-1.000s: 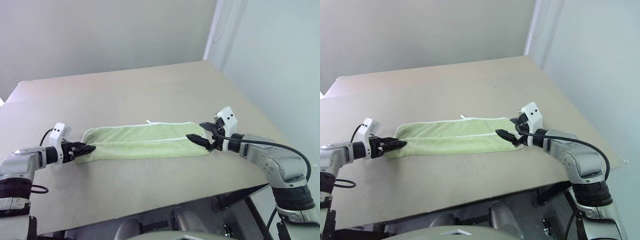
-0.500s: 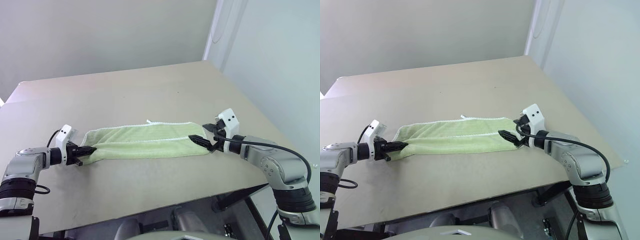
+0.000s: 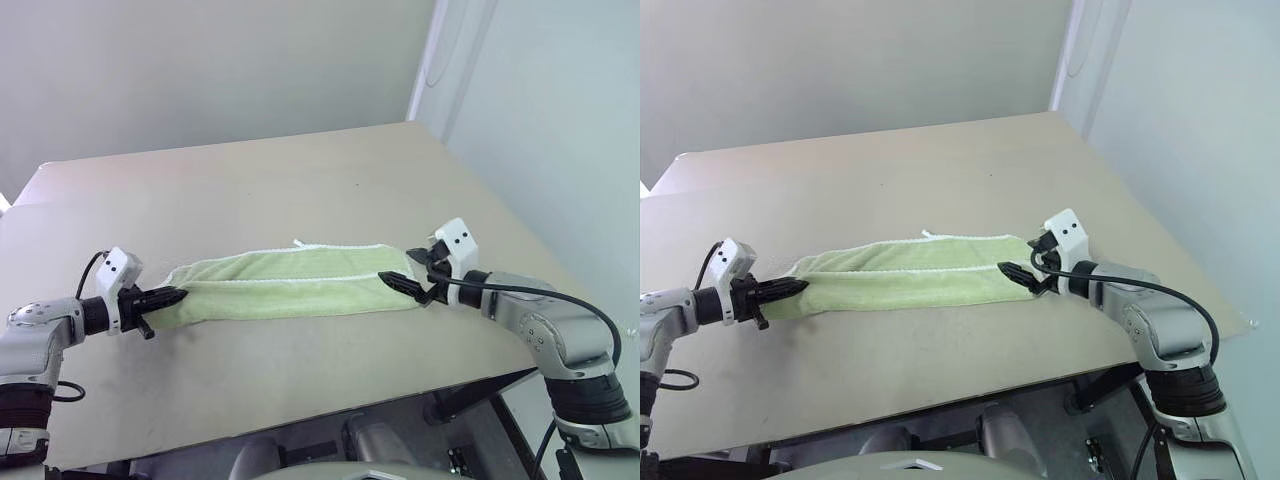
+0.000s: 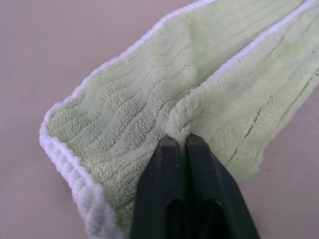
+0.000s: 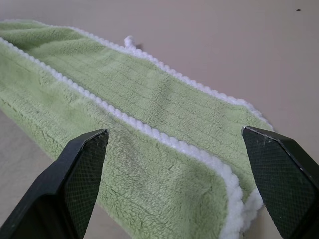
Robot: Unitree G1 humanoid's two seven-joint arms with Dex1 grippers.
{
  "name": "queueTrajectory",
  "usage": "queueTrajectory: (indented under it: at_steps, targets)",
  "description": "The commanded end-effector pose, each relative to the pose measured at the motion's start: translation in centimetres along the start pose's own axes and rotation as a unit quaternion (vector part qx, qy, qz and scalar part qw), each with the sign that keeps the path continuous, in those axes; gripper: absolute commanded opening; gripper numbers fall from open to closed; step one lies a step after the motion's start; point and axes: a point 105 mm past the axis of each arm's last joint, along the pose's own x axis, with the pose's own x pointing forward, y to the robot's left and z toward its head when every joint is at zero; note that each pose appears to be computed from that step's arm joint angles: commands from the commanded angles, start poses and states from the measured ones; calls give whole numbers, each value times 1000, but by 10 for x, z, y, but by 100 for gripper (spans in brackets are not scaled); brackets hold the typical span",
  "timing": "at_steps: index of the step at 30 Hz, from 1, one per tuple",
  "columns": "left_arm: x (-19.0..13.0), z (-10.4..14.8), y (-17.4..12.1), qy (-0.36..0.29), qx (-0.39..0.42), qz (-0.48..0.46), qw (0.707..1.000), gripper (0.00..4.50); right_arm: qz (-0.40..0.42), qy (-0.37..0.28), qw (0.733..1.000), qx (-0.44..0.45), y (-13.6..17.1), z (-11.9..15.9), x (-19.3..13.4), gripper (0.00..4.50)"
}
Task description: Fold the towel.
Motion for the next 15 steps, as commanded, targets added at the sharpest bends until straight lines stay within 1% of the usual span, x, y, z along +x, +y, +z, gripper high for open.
queueTrajectory:
  at_steps: [1, 2, 4, 8, 13, 15]
  targets:
    - [-6, 3, 1, 7, 14, 1, 1000, 133, 7, -23, 1000, -17, 3, 13, 2, 450]
    - [-5, 1, 1, 14, 17, 4, 1000, 178, 9, -24, 1000, -17, 3, 14, 2, 450]
    - [-4, -3, 3, 23, 16, 8, 1000, 242, 11, -24, 1000, -17, 4, 14, 3, 450]
    - [0, -11, 4, 39, 23, 11, 999, 242, 9, -23, 1000, -17, 2, 13, 3, 450]
    - [1, -9, 6, 28, 9, 8, 1000, 242, 5, -24, 1000, -16, 2, 13, 2, 450]
    - [1, -5, 8, 21, 5, 5, 1000, 205, 3, -25, 1000, -15, 1, 13, 2, 450]
